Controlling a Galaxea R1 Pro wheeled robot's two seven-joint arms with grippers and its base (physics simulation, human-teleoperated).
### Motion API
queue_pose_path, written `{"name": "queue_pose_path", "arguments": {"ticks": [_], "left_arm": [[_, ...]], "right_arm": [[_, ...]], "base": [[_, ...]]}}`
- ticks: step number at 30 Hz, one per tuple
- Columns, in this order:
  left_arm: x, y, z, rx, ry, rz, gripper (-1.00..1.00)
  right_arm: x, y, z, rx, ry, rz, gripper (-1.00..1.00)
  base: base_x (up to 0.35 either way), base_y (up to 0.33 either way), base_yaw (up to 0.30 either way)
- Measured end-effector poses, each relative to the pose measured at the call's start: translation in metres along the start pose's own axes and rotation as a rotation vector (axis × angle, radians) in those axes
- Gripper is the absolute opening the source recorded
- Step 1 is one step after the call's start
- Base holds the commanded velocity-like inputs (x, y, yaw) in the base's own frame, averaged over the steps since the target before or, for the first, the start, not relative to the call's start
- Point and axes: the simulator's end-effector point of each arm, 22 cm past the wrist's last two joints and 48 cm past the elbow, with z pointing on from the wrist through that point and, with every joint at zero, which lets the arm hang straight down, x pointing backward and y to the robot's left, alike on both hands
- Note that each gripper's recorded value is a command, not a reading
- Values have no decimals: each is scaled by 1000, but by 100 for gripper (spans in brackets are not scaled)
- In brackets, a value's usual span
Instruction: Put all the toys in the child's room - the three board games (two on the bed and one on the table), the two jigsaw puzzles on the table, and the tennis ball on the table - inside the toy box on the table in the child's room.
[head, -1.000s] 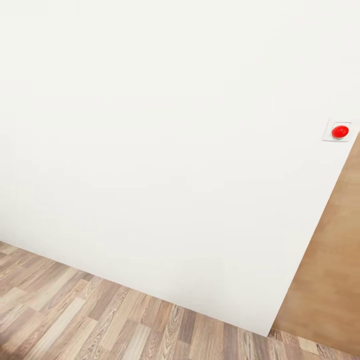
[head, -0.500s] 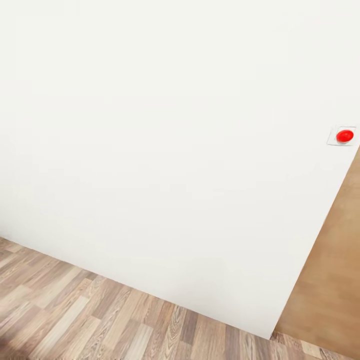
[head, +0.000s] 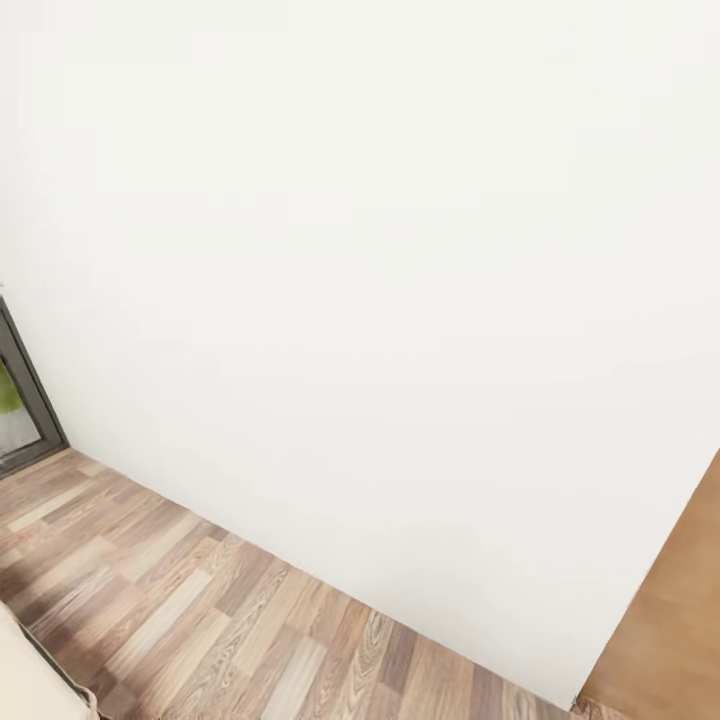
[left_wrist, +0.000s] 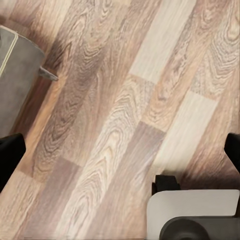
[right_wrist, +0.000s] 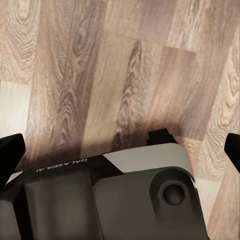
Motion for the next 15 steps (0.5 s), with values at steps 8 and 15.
{"name": "queue_pose_path", "arguments": {"ticks": [8,15], "left_arm": [[0,-4,0,5,0,-1,100],[-1,-9,-3,11,-3,-4,100]], "right_arm": [[-1,0,0,0,-2,0,100],[-2,1,-3,-1,-5,-1,100]], "base": [[-85,-129,275],[-29,-47,275]]}}
